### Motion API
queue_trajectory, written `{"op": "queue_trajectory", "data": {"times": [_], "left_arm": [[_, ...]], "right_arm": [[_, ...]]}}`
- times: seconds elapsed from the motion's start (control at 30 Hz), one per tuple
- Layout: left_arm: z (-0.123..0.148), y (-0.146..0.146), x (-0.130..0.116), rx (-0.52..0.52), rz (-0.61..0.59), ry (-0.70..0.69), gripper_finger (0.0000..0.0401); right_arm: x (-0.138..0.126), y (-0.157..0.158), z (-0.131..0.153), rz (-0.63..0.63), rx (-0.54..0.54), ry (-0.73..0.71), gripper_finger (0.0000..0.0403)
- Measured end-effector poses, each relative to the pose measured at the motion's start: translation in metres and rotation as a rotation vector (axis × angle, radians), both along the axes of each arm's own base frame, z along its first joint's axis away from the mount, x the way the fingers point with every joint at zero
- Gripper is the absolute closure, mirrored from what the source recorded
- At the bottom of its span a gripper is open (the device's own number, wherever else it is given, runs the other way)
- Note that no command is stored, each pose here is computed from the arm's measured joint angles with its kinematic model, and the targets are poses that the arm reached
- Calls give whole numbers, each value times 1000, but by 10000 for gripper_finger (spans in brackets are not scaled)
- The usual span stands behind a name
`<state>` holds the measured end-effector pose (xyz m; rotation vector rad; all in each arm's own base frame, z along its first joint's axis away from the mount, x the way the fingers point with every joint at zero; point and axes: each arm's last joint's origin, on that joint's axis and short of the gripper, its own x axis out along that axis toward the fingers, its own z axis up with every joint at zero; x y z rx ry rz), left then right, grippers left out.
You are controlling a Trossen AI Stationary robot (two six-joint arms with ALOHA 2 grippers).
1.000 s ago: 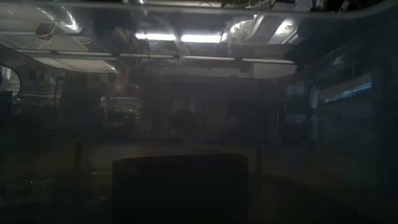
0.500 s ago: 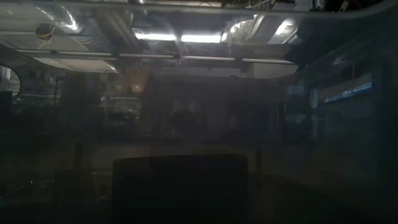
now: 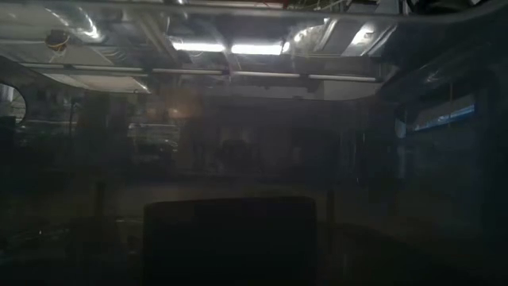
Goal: Pick and place rubber bands into bin
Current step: Put the red rubber band into the black bin
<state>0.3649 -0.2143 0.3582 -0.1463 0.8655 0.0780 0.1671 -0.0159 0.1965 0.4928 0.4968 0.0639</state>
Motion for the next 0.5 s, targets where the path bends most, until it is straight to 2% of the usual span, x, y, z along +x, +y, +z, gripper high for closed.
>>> {"op": "queue_trajectory", "data": {"times": [0.3,0.5], "left_arm": [[-72,-34,17,-107,16,266,399],[-112,-41,28,-97,16,381,399]], "right_arm": [[0,0,1,26,-28,-14,391],[1,0,1,35,-46,-23,391]]}}
